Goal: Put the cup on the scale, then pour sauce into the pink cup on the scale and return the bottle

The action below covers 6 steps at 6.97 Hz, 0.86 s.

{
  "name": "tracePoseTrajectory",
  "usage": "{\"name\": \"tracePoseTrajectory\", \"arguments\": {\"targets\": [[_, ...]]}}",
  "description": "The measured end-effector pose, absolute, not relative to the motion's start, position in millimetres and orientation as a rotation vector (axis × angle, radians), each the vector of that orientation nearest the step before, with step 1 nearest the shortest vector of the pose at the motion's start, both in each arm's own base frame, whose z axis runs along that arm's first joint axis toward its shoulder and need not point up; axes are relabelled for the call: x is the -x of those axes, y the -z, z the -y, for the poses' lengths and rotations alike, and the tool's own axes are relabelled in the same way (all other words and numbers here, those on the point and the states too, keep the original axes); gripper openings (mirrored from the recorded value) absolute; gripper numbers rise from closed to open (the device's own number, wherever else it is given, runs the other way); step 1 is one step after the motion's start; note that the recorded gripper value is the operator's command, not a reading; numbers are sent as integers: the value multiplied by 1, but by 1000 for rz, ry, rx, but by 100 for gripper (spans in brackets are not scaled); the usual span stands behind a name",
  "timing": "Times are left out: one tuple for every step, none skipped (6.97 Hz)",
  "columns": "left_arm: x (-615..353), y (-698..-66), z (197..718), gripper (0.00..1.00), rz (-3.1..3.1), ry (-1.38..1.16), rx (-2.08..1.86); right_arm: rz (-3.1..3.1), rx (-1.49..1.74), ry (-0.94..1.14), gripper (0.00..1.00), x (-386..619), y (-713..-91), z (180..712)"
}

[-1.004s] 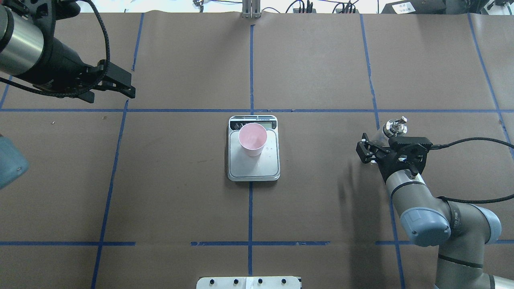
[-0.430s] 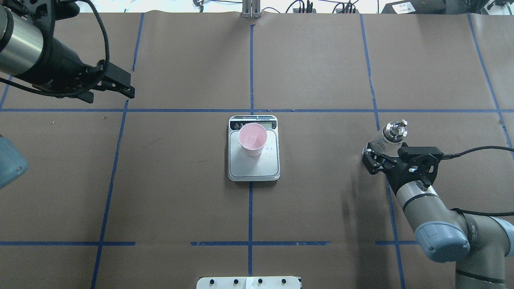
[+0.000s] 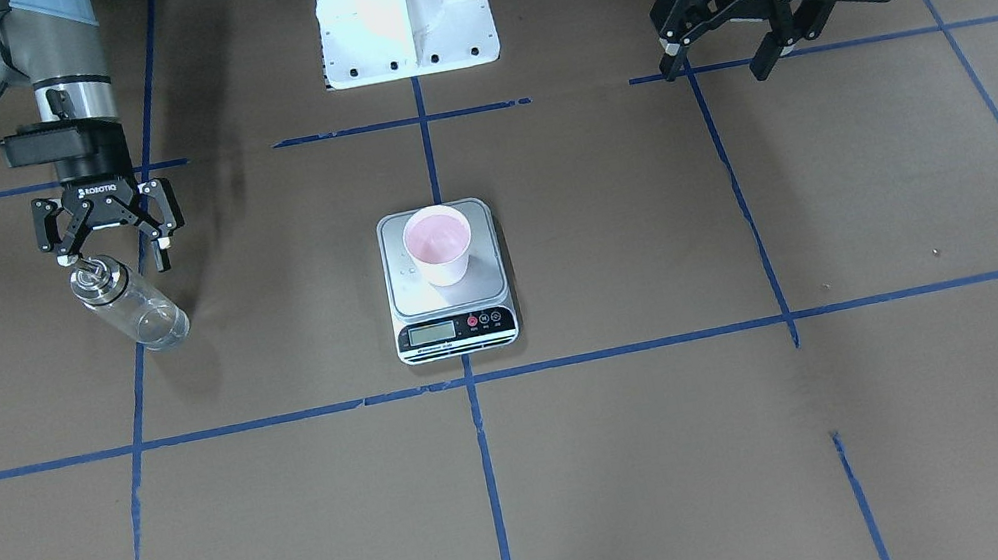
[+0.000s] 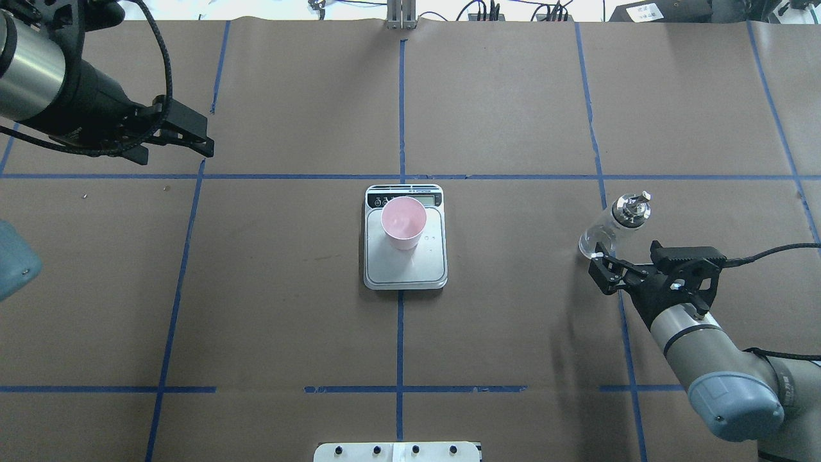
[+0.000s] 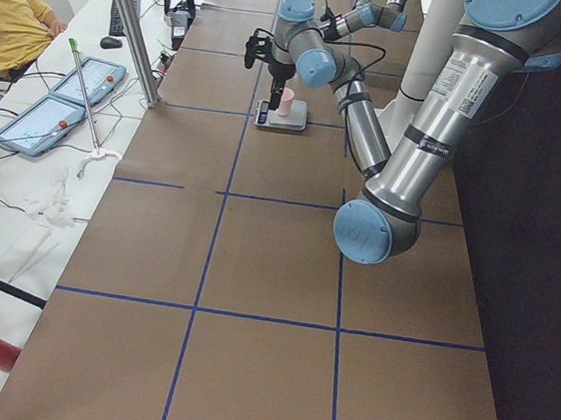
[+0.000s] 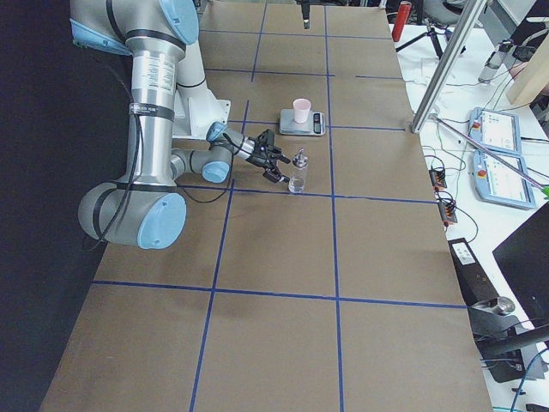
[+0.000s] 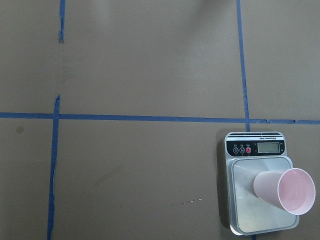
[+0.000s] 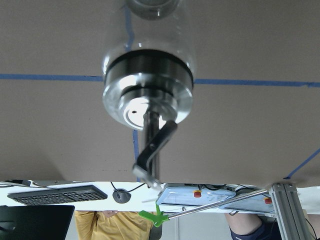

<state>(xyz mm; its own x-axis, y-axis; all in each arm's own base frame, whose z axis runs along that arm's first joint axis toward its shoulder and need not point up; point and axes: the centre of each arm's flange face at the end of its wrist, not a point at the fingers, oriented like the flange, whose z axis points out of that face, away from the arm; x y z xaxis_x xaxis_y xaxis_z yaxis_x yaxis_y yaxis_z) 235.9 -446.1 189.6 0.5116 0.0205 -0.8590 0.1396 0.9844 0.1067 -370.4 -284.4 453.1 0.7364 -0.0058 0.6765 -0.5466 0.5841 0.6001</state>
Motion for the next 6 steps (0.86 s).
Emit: {"name": "tracePoseTrajectory", "arguments": {"targets": [[-236,-190,445,100,-1029,73,-167,692,-874,-326,100,357,-456,278],[-236,-192,445,100,-1024,73,-162,700,-842,-304,100,342,-464,273],[-237,-194,446,100,-1019,71,-159,718,-811,-272,100,324,-479,266],[-238,-197,447,100,-1015,70,-157,737,-792,-229,100,308,-496,261],[-239,-198,448,100,-1012,69,-156,744,-788,-192,100,295,-513,262],[-239,-199,448,100,-1011,69,-154,746,-775,-165,100,279,-528,272]]}}
